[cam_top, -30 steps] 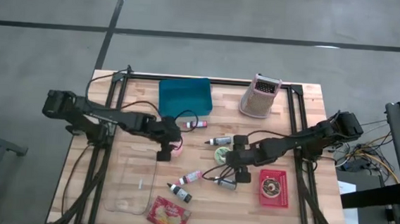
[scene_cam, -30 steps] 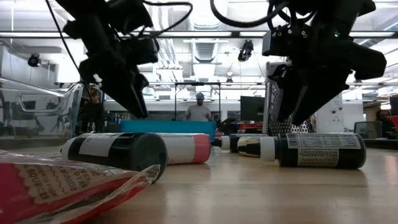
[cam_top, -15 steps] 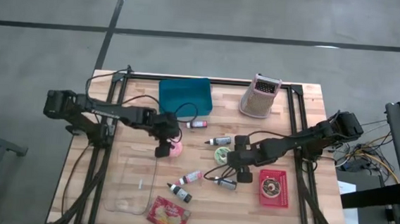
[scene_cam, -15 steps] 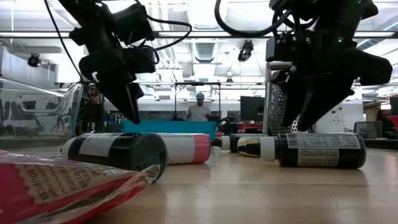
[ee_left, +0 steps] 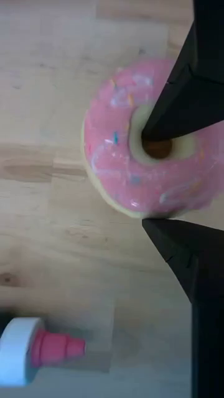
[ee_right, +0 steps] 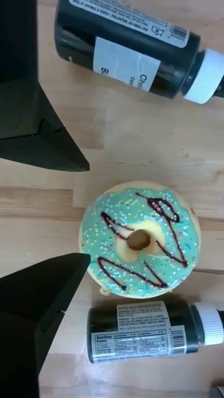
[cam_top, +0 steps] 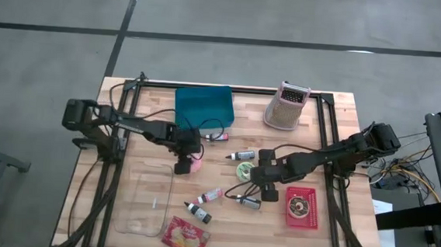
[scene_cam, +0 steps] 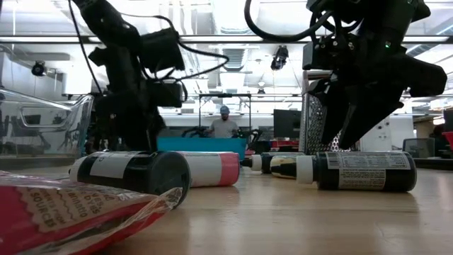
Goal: Pick & Place Food Item
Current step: Put the pink donut into the red basket
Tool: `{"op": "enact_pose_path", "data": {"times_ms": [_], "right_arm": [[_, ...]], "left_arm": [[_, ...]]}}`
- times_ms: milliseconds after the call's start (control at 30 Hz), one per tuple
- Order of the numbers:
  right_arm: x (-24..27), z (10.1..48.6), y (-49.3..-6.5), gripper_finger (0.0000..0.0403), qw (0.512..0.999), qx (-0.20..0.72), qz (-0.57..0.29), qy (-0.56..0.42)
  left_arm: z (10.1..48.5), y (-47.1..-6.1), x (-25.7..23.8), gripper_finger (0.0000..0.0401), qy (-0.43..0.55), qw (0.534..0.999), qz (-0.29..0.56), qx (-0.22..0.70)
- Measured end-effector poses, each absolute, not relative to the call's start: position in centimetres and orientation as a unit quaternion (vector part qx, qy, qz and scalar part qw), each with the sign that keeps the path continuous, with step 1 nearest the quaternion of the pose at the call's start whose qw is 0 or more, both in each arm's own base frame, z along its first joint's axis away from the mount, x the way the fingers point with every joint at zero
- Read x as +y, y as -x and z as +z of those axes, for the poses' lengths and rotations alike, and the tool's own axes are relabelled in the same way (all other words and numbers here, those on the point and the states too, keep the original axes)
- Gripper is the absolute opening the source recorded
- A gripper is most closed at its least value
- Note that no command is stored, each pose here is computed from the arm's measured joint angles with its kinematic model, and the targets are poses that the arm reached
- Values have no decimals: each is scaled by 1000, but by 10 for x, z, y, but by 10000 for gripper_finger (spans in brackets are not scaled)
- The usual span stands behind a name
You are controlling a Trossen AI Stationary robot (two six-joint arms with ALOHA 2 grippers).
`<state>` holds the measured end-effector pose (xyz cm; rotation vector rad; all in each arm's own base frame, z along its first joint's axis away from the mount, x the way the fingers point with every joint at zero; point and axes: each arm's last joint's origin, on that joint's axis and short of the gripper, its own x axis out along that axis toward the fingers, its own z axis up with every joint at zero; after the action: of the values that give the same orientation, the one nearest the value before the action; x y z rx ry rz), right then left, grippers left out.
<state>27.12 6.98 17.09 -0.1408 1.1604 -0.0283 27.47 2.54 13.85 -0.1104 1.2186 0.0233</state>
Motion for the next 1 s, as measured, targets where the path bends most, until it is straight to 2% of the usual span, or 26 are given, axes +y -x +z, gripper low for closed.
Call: {"op": "enact_pose_path", "data": {"times_ms": [300, 467, 633, 833, 1000], "right_arm": [[70, 171, -271, 224, 835, 546, -13, 66], [70, 171, -272, 224, 836, 545, -14, 64], [70, 171, -272, 224, 837, 543, -17, 61], [70, 172, -273, 224, 840, 540, -17, 60], [70, 172, -274, 224, 842, 536, -17, 59]], "left_arm": [[132, -285, 26, 218, 29, 813, -8, 582], [136, -287, 26, 201, 18, 819, -7, 573], [137, -288, 26, 144, 7, 822, -11, 570], [138, -288, 26, 24, 3, 823, -13, 568], [138, -289, 26, 12, 2, 825, -11, 566]]}}
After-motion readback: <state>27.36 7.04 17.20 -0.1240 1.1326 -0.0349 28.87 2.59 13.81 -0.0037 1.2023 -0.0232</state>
